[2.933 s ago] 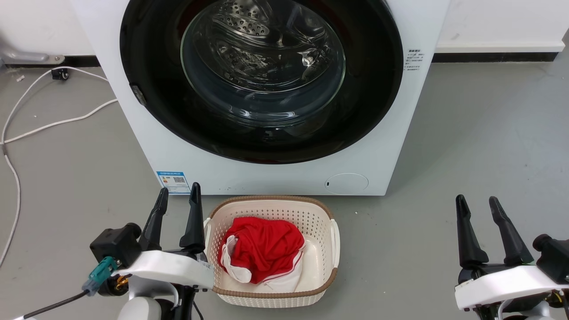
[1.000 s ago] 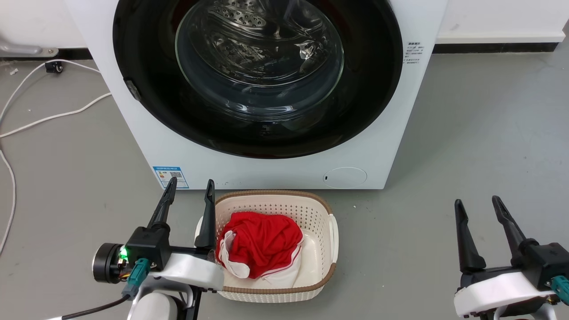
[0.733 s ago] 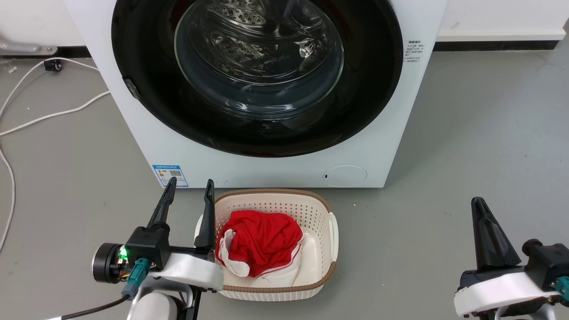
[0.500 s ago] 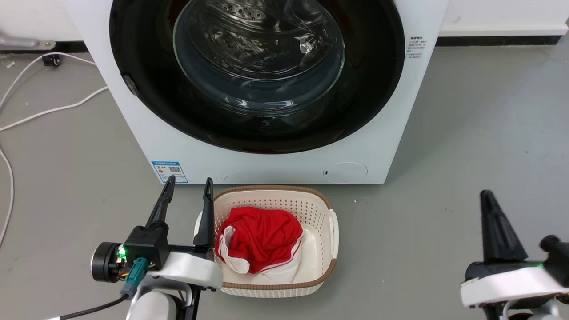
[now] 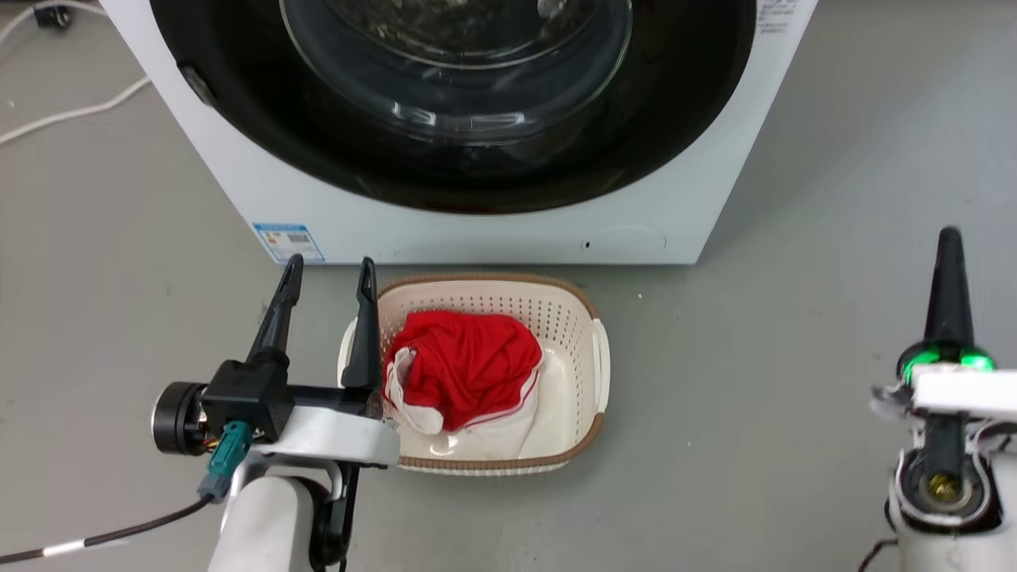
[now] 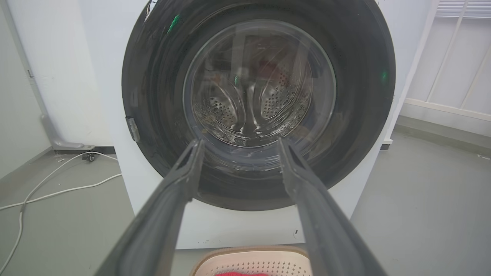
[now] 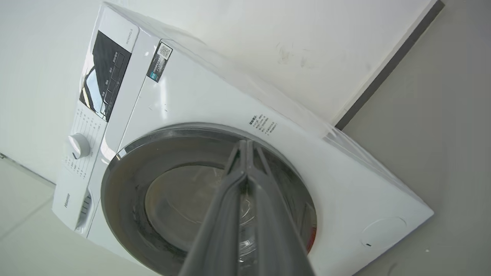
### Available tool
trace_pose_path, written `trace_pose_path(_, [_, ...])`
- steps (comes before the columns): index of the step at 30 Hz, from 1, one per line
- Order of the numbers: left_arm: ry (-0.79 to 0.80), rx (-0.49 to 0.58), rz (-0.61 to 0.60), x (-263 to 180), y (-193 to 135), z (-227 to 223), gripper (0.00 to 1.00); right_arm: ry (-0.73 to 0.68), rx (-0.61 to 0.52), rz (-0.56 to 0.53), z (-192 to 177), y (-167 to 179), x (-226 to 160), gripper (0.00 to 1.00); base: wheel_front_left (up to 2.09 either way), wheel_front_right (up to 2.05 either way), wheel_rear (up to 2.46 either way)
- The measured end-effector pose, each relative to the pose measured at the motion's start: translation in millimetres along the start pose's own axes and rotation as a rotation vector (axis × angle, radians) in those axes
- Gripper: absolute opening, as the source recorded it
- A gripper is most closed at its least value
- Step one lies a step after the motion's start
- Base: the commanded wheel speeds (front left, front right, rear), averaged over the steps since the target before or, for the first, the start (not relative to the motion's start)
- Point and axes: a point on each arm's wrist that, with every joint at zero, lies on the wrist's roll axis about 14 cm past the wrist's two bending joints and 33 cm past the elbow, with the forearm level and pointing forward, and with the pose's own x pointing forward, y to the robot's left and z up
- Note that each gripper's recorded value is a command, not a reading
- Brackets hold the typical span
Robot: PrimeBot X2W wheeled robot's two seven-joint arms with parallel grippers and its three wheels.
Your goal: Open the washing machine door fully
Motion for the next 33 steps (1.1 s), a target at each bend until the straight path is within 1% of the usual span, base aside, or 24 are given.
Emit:
trace_pose_path(7, [0.015,-0.007,0.004,18.7,2.1,-16.1,1.00,-0.036,0.424,-0.075,0.4,-17.9,49.7,0.00,0.00,0.00,0.00])
trace_pose_path(9, [0.020,-0.012,0.007,22.6,3.4,-20.6,1.00,-0.037,0.522,-0.084,1.3,-23.7,64.7,0.00,0.00,0.00,0.00])
trace_pose_path(12, [0.019,-0.015,0.010,28.7,5.2,-24.4,1.00,-0.024,0.603,-0.087,4.2,-31.8,86.7,0.00,0.00,0.00,0.00])
trace_pose_path(14, [0.021,-0.014,0.012,31.4,6.3,-27.1,1.00,0.003,0.648,-0.066,6.3,-30.4,103.6,0.00,0.00,0.00,0.00])
trace_pose_path(19, [0.023,-0.014,0.014,35.7,8.6,-31.4,1.00,0.070,0.666,-0.015,13.6,-19.6,147.1,0.00,0.00,0.00,0.00])
trace_pose_path(23, [0.021,-0.014,0.014,39.5,10.0,-33.7,1.00,0.152,0.625,0.028,11.6,-1.7,177.9,0.00,0.00,0.00,0.00])
trace_pose_path(28, [0.021,-0.013,0.014,44.4,12.3,-37.5,1.00,0.303,0.538,0.059,-11.4,18.4,203.9,0.00,0.00,0.00,0.00])
trace_pose_path(33, [0.029,-0.010,0.020,44.8,14.7,-42.2,1.00,0.477,0.445,0.066,-50.0,31.3,211.1,0.00,0.00,0.00,0.00])
